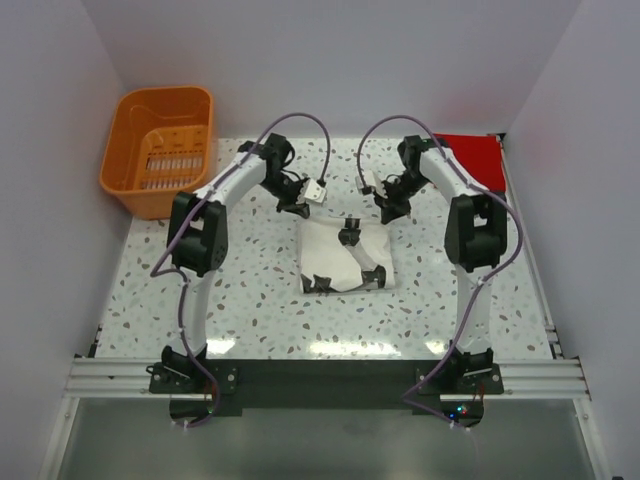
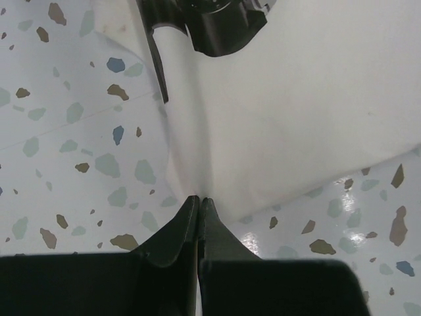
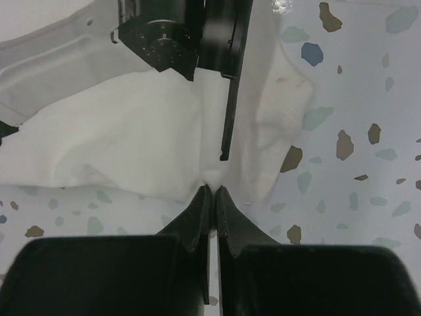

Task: Fold and stack the t-shirts
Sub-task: Fold the tshirt

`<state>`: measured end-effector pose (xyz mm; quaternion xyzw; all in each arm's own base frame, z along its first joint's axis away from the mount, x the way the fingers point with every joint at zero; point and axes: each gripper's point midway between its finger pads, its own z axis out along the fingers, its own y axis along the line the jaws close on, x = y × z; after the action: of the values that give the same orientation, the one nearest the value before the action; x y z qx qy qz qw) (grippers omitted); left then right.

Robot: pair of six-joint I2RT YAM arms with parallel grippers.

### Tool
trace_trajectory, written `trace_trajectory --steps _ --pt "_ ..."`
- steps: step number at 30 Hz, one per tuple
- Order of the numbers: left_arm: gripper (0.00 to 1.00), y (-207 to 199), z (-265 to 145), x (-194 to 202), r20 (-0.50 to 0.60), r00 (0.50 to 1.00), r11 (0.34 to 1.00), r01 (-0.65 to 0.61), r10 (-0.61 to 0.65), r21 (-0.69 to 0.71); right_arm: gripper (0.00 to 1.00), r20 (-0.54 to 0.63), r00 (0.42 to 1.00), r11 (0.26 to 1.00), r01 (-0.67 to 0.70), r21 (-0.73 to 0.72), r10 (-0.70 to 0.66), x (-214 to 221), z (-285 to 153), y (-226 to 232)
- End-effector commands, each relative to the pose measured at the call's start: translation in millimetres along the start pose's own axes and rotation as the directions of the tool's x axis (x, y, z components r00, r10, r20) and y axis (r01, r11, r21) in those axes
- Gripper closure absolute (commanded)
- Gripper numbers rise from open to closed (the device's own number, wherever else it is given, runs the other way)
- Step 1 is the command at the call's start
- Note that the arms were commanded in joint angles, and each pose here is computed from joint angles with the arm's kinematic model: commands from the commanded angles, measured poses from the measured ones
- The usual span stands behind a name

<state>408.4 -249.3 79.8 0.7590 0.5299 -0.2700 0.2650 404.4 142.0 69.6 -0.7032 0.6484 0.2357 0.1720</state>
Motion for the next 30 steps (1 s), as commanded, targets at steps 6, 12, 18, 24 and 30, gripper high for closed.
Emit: trace_trajectory --steps 6,12,18,24,30 --pt "1.0 6.0 23.5 39.0 -0.056 0.998 0.999 0.012 -0.014 -0.034 1.0 -0.053 0.997 0.998 -0.049 0.048 0.052 18.9 23.3 -22.0" --pt "1.0 -19.5 30.1 46.0 -0.057 0.998 1.0 0.023 -0.024 -0.013 1.0 -0.089 0.994 0.998 -0.068 -0.001 0.067 20.5 26.5 5.5" --pt "1.0 -46.8 31.4 36.8 -0.035 0.999 0.999 -0.006 0.008 0.033 1.0 -0.13 0.989 0.992 -0.08 -0.099 0.066 5.6 28.0 57.4" --pt "1.0 -66.7 15.3 11.4 0.009 0.998 0.997 -0.063 0.063 0.041 1.0 -0.126 0.988 0.98 -0.109 -0.164 0.088 -15.7 14.8 106.6" --pt "1.0 -80.3 -12.6 -6.6 0.03 0.997 0.997 -0.071 0.069 0.044 1.0 -0.08 0.989 0.978 -0.137 -0.159 0.126 -40.4 -5.9 108.5"
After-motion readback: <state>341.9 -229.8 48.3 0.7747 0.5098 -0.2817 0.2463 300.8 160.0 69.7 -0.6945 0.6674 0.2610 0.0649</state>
